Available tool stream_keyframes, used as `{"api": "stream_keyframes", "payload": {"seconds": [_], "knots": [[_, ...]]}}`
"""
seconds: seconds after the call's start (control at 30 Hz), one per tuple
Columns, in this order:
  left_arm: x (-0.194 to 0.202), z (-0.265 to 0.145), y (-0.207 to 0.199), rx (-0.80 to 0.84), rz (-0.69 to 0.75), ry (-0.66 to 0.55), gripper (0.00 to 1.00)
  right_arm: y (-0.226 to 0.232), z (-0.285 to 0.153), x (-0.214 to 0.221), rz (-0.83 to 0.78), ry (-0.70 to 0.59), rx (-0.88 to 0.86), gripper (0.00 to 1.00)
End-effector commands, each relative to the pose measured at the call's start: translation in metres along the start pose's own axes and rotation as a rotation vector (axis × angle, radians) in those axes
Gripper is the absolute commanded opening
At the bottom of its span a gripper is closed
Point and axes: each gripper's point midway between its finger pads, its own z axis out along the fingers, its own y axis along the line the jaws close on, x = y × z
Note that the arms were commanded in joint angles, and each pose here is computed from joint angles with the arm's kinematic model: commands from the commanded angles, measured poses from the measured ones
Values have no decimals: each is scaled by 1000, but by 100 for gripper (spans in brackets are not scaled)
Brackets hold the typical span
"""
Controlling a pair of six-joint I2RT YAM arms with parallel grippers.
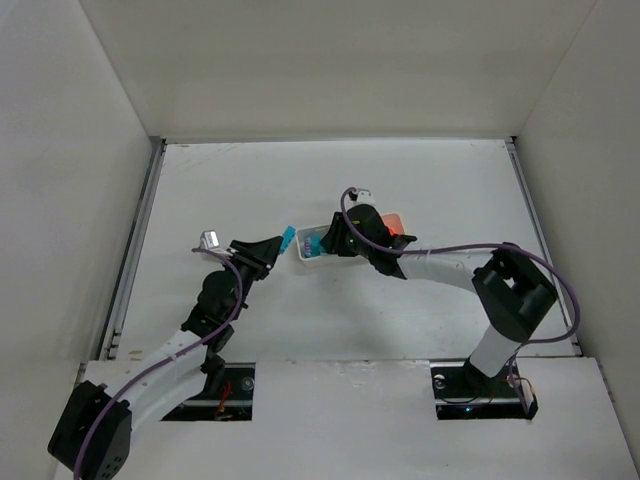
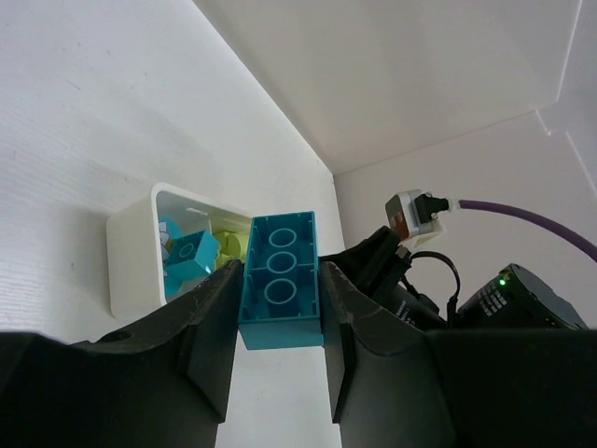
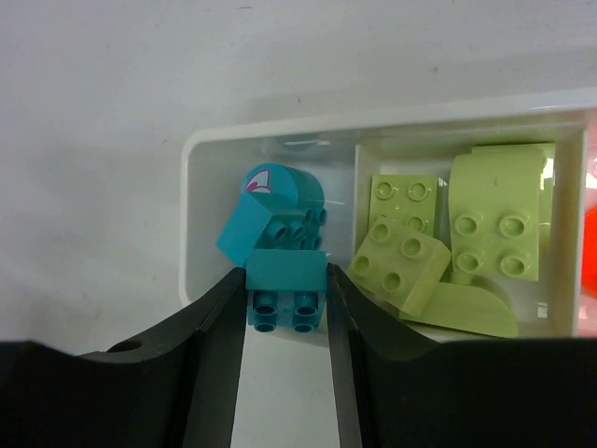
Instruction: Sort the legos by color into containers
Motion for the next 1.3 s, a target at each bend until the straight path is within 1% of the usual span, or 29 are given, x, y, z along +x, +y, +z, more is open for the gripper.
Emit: {"api": "stream_keyframes", "payload": {"seconds": [0.0,0.03,0.13,0.23,0.27,0.43,0.53,0.7,0.8,0.9,1.03,1.27], "knots": [[-10,4,-27,84,0,-26,15,17,1,-11,-16,-39,-18,44],[-11,4,-27,84,0,-26,15,18,3,-10,-18,-36,-19,47],[-10,4,-28,84,-2,-23,15,18,9,-9,-19,-34,-15,49],[-9,4,-29,89,-2,-24,15,22,11,-13,-24,-47,-25,59],[-10,4,-30,92,-1,-25,15,25,10,-17,-27,-58,-35,60],[-8,4,-28,81,19,-17,14,33,-20,-37,-4,-125,-83,62],[1,9,-27,55,68,24,14,32,-43,-55,13,-184,-117,63],[27,19,-34,-3,257,156,13,8,-75,-72,32,-256,-104,62],[44,24,-38,-60,396,247,13,-10,-87,-68,43,-266,-88,62],[55,31,-33,-147,511,302,13,-24,-99,-63,50,-280,-81,62],[68,41,-26,-253,649,317,13,-36,-113,-55,53,-292,-82,63],[79,60,-27,-379,925,259,12,-47,-127,-49,59,-304,-102,63]]}}
